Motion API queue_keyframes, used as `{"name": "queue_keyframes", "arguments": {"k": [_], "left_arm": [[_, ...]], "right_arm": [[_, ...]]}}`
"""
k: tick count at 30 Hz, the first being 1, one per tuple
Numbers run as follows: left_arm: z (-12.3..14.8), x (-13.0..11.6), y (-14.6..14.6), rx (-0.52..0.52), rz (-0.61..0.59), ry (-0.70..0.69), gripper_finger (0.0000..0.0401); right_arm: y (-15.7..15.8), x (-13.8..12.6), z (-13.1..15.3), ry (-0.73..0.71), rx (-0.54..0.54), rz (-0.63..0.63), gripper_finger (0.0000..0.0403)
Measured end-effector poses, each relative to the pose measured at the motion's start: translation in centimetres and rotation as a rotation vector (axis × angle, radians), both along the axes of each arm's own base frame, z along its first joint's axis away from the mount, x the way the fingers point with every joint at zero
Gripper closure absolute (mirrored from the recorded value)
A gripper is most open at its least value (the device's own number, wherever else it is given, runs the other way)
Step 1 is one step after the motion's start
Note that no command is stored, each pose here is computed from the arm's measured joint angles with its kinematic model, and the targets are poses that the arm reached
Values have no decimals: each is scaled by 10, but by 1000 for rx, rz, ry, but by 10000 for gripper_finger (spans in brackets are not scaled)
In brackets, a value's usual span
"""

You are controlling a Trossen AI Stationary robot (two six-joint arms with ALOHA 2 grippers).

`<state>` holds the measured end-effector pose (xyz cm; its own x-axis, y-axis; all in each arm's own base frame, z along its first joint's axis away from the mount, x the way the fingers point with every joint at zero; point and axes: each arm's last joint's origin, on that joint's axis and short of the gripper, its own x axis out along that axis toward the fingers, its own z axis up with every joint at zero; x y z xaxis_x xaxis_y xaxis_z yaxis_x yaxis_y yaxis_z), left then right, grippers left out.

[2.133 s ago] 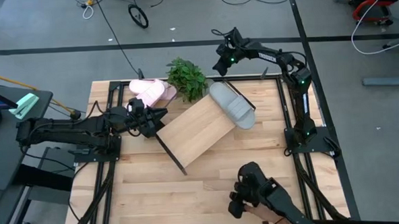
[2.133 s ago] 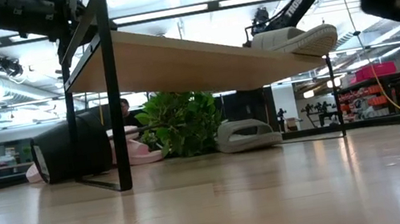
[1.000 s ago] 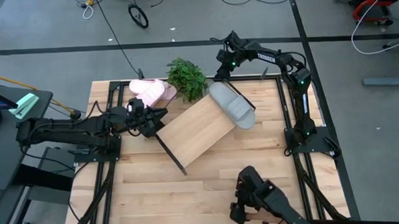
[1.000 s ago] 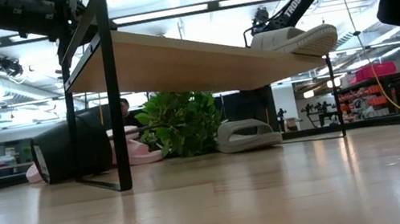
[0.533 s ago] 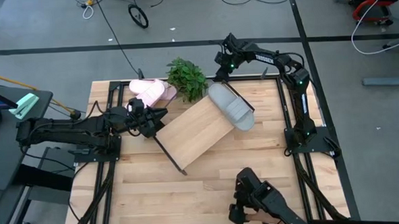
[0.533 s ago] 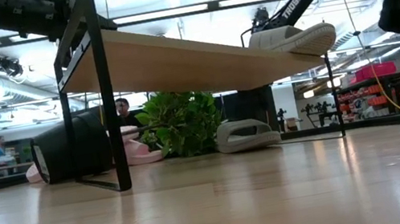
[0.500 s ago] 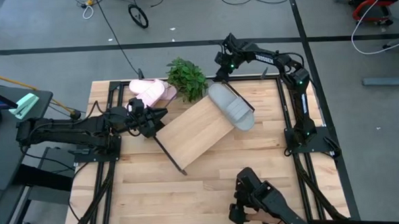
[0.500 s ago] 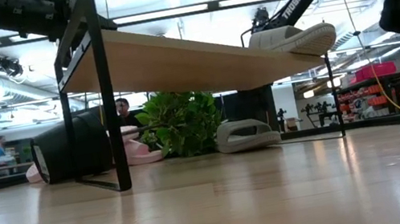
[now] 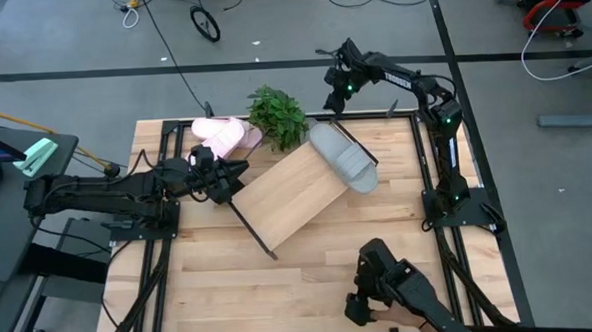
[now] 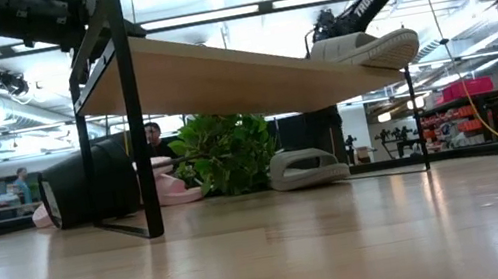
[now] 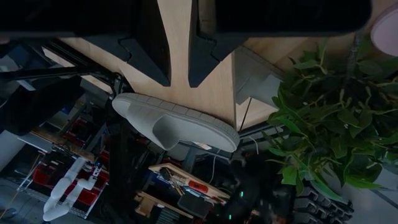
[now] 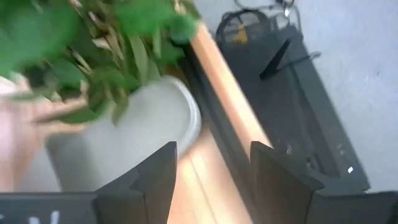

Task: Pick and place slides into the shelf
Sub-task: Put the gray slides on the shelf

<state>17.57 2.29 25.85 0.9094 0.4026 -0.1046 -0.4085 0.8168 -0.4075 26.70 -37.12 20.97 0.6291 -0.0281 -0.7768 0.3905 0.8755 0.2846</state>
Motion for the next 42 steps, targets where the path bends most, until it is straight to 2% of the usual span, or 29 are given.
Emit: {"name": "queue_keyframes", "arguments": {"k": [6, 11, 16, 23, 25, 29, 36, 40, 42], "left_arm": [[0, 0, 0, 28, -3, 14, 339], [-4, -1, 0, 30, -4, 59, 337], [-4, -1, 2, 102, 5, 88, 339], [-3, -5, 23, 203, 127, 138, 330], [-2, -7, 31, 176, 152, 126, 324], [-2, -12, 47, 58, 161, 65, 305], [0, -21, 66, -133, 175, -64, 274], [15, -23, 71, -149, 142, -141, 267], [30, -23, 73, -106, 128, -133, 267]], "right_arm": [[-7, 9, 55, -60, -97, 13, 199], [-8, 8, 79, -71, -121, 9, 206], [-9, 8, 86, -78, -143, 16, 208], [-8, 9, 86, -79, -151, 22, 207], [-8, 9, 86, -79, -141, 12, 207], [-4, 14, 85, -64, -91, -37, 206], [7, 23, 83, -49, 73, -167, 206], [7, 19, 82, -25, 160, -265, 206], [8, 17, 81, -11, 181, -280, 206]]}}
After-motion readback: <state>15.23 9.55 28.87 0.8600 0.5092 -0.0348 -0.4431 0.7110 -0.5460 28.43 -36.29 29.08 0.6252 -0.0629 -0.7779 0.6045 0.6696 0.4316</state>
